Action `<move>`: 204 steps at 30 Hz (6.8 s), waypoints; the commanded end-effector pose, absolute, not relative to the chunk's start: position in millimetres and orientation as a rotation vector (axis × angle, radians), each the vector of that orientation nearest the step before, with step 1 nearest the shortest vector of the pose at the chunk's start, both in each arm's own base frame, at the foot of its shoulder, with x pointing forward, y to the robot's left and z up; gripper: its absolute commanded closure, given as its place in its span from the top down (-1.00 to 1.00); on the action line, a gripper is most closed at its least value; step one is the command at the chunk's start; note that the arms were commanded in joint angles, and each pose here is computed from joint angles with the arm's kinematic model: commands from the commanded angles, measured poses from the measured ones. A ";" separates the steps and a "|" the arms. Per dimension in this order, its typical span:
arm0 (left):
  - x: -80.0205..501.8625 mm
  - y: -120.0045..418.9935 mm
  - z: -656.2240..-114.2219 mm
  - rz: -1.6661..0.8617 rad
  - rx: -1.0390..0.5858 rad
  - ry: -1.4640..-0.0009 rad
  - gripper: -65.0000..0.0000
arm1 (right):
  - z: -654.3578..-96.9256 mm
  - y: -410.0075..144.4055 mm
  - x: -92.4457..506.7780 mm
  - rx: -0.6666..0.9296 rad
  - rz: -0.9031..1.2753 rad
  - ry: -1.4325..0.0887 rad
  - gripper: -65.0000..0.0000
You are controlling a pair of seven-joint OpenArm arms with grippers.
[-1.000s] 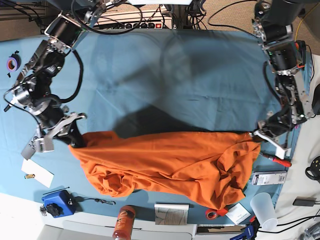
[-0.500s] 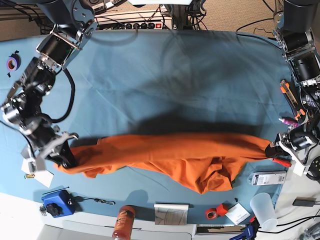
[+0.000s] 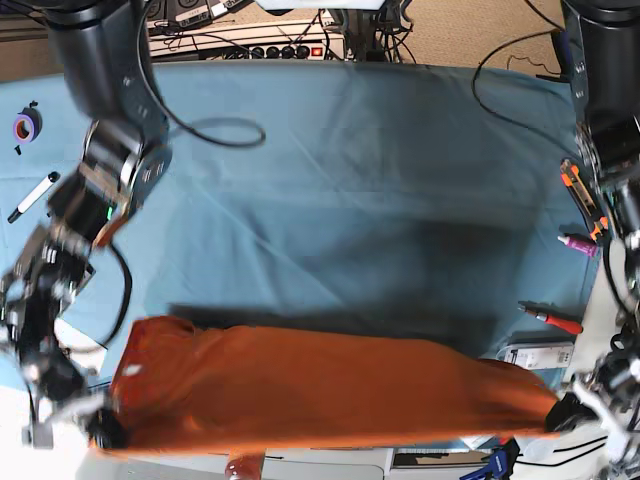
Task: Layout the t-shirt on the table in an organized manner, then fold the t-shirt properly
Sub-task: 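Lift the shirt with both grippers and swing it across the table, then lay the shirt flat by pulling both grippers apart along its edge, then fold the shirt edge inward with both grippers toward its middle, then open the right gripper and raise it off the shirt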
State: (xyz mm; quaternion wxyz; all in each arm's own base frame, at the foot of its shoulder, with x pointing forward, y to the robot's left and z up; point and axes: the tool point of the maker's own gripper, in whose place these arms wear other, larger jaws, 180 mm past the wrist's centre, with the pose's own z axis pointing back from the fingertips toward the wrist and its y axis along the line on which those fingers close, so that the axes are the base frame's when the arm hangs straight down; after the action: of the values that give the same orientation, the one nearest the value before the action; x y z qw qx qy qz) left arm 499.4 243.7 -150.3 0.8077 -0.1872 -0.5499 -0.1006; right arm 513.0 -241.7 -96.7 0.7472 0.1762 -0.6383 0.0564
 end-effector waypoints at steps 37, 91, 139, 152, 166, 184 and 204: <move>465.1 255.5 -199.9 -0.209 -0.511 -0.778 -1.00 | -122.4 -240.6 481.1 0.453 0.190 -1.191 -1.00; 181.8 292.6 -395.4 0.098 -0.518 -0.371 -1.00 | -323.3 -246.0 173.1 0.330 0.038 -0.739 -1.00; 295.2 270.9 -327.6 0.020 -0.401 -0.880 -1.00 | -316.3 -249.6 307.0 0.273 0.007 -0.957 -1.00; 325.6 250.6 -320.2 -0.096 -0.350 -0.918 -1.00 | -338.9 -230.5 340.0 0.258 0.069 -0.933 -1.00; 364.4 245.4 -325.3 -0.143 -0.126 -0.964 -1.00 | -350.1 -235.6 351.8 0.259 0.038 -0.930 -1.00; 379.8 244.9 -308.9 -0.166 -0.118 -1.012 -0.27 | -351.7 -234.8 350.5 0.262 0.038 -0.918 -1.00; 314.7 303.6 -248.6 0.040 -0.120 -1.029 -0.12 | -245.8 -274.9 321.0 0.387 -0.061 -1.195 -0.52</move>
State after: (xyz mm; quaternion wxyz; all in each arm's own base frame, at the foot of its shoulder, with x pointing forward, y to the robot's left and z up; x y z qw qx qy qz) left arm 309.2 303.5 -263.4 0.8789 -0.0588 -0.4724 0.0295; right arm 317.6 -273.4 -258.7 0.8184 0.1842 -0.5430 -0.0382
